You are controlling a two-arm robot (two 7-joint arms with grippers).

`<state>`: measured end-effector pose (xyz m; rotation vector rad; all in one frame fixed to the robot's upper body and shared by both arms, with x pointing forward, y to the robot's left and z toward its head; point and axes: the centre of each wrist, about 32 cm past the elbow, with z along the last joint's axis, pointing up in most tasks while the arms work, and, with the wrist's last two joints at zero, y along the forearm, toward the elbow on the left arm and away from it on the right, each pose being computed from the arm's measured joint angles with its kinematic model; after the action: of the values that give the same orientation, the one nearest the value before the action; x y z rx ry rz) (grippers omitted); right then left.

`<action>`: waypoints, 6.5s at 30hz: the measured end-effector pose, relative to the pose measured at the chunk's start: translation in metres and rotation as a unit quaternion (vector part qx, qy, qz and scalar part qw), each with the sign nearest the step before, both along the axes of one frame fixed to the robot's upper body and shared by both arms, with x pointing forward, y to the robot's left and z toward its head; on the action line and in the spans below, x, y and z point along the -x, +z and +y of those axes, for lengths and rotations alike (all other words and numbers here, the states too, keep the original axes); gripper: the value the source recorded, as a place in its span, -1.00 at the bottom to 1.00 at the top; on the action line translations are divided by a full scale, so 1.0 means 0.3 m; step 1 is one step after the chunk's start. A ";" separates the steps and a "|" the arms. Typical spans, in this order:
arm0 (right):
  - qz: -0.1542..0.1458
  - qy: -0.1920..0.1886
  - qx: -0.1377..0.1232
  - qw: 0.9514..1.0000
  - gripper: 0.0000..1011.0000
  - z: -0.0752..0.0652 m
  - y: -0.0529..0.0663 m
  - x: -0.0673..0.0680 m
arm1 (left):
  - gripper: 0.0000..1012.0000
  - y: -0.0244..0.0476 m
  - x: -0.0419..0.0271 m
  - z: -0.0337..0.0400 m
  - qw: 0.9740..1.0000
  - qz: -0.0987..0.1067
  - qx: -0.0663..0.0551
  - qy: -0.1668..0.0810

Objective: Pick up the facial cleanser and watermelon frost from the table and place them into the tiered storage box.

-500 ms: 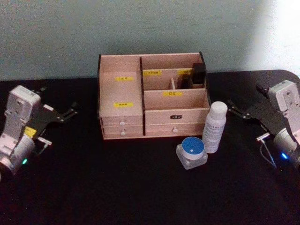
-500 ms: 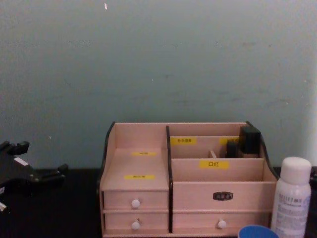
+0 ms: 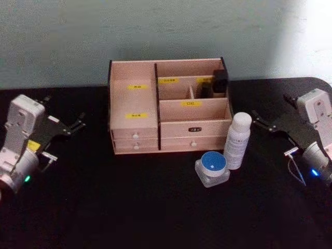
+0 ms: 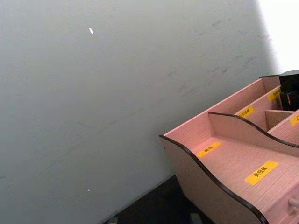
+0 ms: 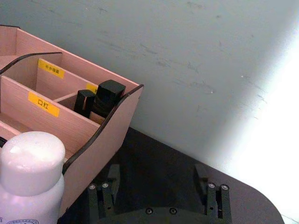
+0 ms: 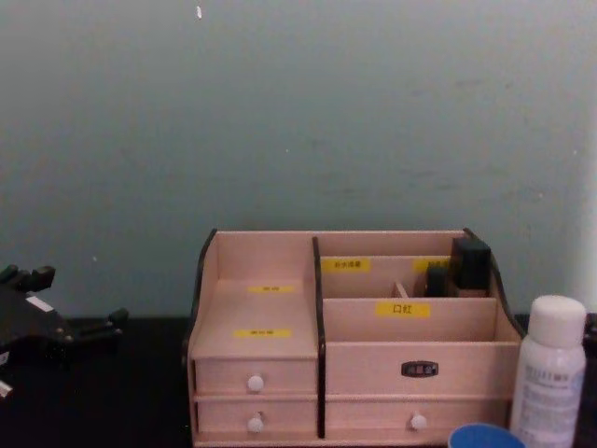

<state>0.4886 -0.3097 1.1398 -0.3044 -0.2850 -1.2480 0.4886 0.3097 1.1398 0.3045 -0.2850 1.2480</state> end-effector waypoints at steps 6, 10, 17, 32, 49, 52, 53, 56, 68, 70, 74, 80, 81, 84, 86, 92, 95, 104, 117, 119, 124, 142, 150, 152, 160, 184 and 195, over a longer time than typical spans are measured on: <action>0.000 0.000 0.000 1.000 0.98 0.000 0.000 0.000 | 0.98 0.000 0.000 0.000 1.000 0.000 0.000 0.000; 0.000 0.000 0.000 1.000 0.98 0.000 0.000 0.000 | 0.98 0.000 0.000 0.000 1.000 0.000 0.000 0.000; 0.000 0.000 0.000 1.000 0.98 0.000 0.000 0.000 | 0.98 0.000 0.000 0.000 1.000 0.000 0.000 0.000; 0.000 0.000 0.000 1.000 0.98 0.000 0.000 0.000 | 0.98 0.000 0.000 0.000 1.000 0.000 0.000 0.000; 0.000 0.000 0.000 1.000 0.98 0.000 0.000 0.000 | 0.98 0.000 0.000 0.000 1.000 0.000 0.000 0.000; 0.000 0.000 0.000 1.000 0.98 0.000 0.000 0.000 | 0.98 0.000 0.000 0.000 1.000 0.000 0.000 0.000; 0.000 0.000 0.000 1.000 0.98 0.000 0.000 0.000 | 0.98 0.000 0.000 0.000 1.000 0.000 0.000 0.000; 0.000 0.000 0.000 1.000 0.98 0.000 0.000 0.000 | 0.98 0.000 0.000 0.000 1.000 0.000 0.000 0.000; 0.006 -0.001 -0.005 1.000 0.98 -0.024 -0.005 0.030 | 0.98 0.000 0.000 0.000 1.000 0.000 0.000 0.000; 0.009 0.000 -0.007 1.000 0.98 -0.034 -0.003 0.047 | 0.98 0.000 0.000 0.000 1.000 0.000 0.000 0.000; 0.017 0.003 -0.011 1.000 0.98 -0.051 0.000 0.086 | 0.98 0.000 0.000 0.000 1.000 0.000 0.000 0.000; 0.035 0.018 -0.022 0.999 0.98 -0.073 0.012 0.155 | 0.98 0.000 0.000 0.000 1.000 0.000 0.000 0.000; 0.038 0.020 -0.024 0.999 0.98 -0.075 0.014 0.163 | 0.98 0.000 0.000 0.000 1.000 0.000 0.000 0.000; 0.050 0.031 -0.033 0.998 0.98 -0.080 0.023 0.198 | 0.98 0.000 0.000 0.000 1.000 0.000 0.000 0.000; 0.059 0.042 -0.041 0.996 0.98 -0.080 0.031 0.223 | 0.98 0.000 0.000 0.000 1.000 0.000 0.000 0.000; 0.088 0.071 -0.079 0.990 0.98 -0.072 0.046 0.273 | 0.98 0.000 0.000 0.000 1.000 0.000 0.000 0.000; 0.097 0.077 -0.096 0.988 0.98 -0.064 0.046 0.281 | 0.98 0.000 0.000 0.000 1.000 0.000 0.000 0.000; 0.122 0.096 -0.146 0.977 0.98 -0.027 0.031 0.273 | 0.98 0.000 0.000 0.000 1.000 0.000 0.000 0.000; 0.116 0.103 -0.134 0.979 0.98 0.031 -0.001 0.192 | 0.98 0.000 0.000 0.000 1.000 0.000 0.000 0.000; 0.113 0.105 -0.131 0.979 0.98 0.039 -0.003 0.178 | 0.98 0.000 0.000 0.000 1.000 0.000 0.000 0.000; 0.112 0.108 -0.129 0.979 0.98 0.051 -0.010 0.157 | 0.98 0.000 0.000 0.000 1.000 0.000 0.000 0.000; 0.109 0.112 -0.122 0.980 0.98 0.078 -0.016 0.109 | 0.98 0.000 0.000 0.000 1.000 0.000 0.000 0.000; 0.109 0.112 -0.121 0.980 0.95 0.077 -0.016 0.110 | 0.98 0.000 0.000 0.000 1.000 0.000 0.000 0.000; 0.109 0.112 -0.121 0.980 0.86 0.077 -0.015 0.111 | 0.98 0.000 0.000 0.000 1.000 0.000 0.000 0.000; 0.109 0.111 -0.122 0.980 0.47 0.076 -0.015 0.111 | 0.98 0.000 0.000 0.000 1.000 0.000 0.000 0.000; 0.099 0.123 -0.142 0.977 0.16 0.056 0.063 0.153 | 0.98 0.000 0.000 0.000 1.000 0.000 0.000 0.000; 0.068 0.149 -0.161 0.973 0.16 0.047 0.204 0.155 | 0.98 0.000 0.000 0.000 1.000 0.000 0.000 0.000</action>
<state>0.4422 -0.2955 1.2009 -0.0631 -0.0053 -0.9530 0.4886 0.3097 1.1398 0.3045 -0.2850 1.2479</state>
